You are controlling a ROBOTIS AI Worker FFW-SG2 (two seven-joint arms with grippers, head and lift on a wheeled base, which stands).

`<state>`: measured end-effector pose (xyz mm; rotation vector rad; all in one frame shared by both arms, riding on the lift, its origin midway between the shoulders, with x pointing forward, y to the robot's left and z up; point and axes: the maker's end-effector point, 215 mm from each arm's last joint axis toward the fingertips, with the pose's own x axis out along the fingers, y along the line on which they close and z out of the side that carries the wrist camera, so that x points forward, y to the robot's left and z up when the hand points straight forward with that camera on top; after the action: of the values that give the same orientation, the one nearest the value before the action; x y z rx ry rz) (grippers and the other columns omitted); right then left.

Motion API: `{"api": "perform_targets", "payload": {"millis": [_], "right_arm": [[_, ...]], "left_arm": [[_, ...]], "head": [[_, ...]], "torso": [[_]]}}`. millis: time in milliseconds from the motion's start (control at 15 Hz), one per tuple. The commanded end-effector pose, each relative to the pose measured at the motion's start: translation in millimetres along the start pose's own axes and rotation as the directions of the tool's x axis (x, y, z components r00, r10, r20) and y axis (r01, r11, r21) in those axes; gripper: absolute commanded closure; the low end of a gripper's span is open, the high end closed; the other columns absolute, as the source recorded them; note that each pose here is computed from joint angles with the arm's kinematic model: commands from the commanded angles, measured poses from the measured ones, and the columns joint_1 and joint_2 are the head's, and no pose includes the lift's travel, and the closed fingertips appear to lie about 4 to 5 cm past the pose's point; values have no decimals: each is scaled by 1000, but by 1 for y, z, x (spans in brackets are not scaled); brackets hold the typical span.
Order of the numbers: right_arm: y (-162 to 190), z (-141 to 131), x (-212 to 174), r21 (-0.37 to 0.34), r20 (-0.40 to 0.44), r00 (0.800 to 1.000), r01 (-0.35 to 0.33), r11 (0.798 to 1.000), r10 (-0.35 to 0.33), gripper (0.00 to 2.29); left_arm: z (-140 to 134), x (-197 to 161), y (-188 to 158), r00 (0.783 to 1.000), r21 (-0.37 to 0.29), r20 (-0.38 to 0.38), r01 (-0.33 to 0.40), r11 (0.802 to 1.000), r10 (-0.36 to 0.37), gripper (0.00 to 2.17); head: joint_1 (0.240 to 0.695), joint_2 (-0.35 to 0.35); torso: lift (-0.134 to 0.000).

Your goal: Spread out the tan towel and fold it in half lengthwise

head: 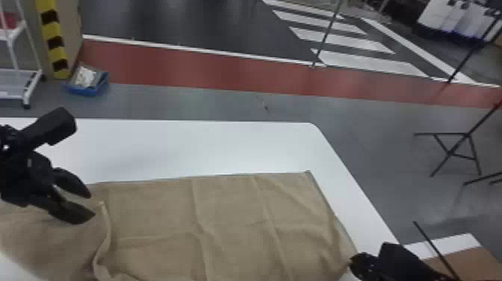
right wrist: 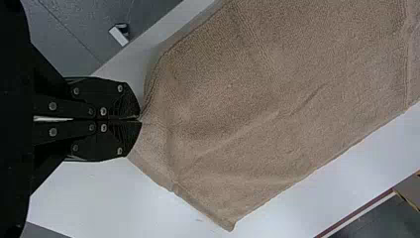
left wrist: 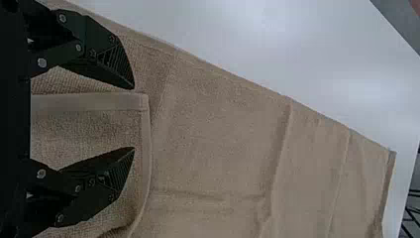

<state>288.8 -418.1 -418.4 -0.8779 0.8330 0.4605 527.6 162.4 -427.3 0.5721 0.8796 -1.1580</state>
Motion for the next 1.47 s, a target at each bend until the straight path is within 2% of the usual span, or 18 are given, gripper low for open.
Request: {"api": "perform_targets", "payload": {"millis": [0,267,400,600,667,733,1000,1200,1400], "right_arm": [[0,1,0,0,4,1000,0,1000,0,1420],[0,0,1,3,3,1000,0,1000,0,1420],[-1,1,1,4,6,1000,4,1000,-4,1420],[-1,-1,1,6,2,1000,3,1000,-3,1420],[-2,-2,1,7,0,1000,6,1000,-6,1420],[-2,-3,0,8,-1,1000,7,1000,-7,1420],[-5,-4,-2,12,1,1000,13,1000,-13,1420],[-5,-1,-1,13,6,1000,13,1000,-13,1420],[-6,0,-1,11,8,1000,14,1000,-14,1420]], "left_arm": [[-12,-3,8,999,-8,-32,-16,1000,16,549],[-28,-5,7,998,-16,-56,-13,1000,12,549],[-30,-4,4,998,-19,-57,-3,1000,2,782],[-28,-2,-1,999,-13,-53,9,1000,-10,782],[-27,-2,-2,999,-11,-52,11,1000,-12,866],[-26,-3,-3,999,-8,-44,10,1000,-11,1129],[-18,-27,-3,1000,14,16,-24,1000,24,1139],[-29,-40,-2,999,15,19,-38,999,37,1129],[-32,-60,2,997,13,62,-43,999,42,1129]], "head": [[695,-347],[695,-316],[695,-311],[695,-312],[695,-314],[695,-317],[695,-327],[695,-317],[695,-299]], "torso": [[-128],[-128],[-128],[-128],[-128],[-128],[-128],[-128],[-128]]}}
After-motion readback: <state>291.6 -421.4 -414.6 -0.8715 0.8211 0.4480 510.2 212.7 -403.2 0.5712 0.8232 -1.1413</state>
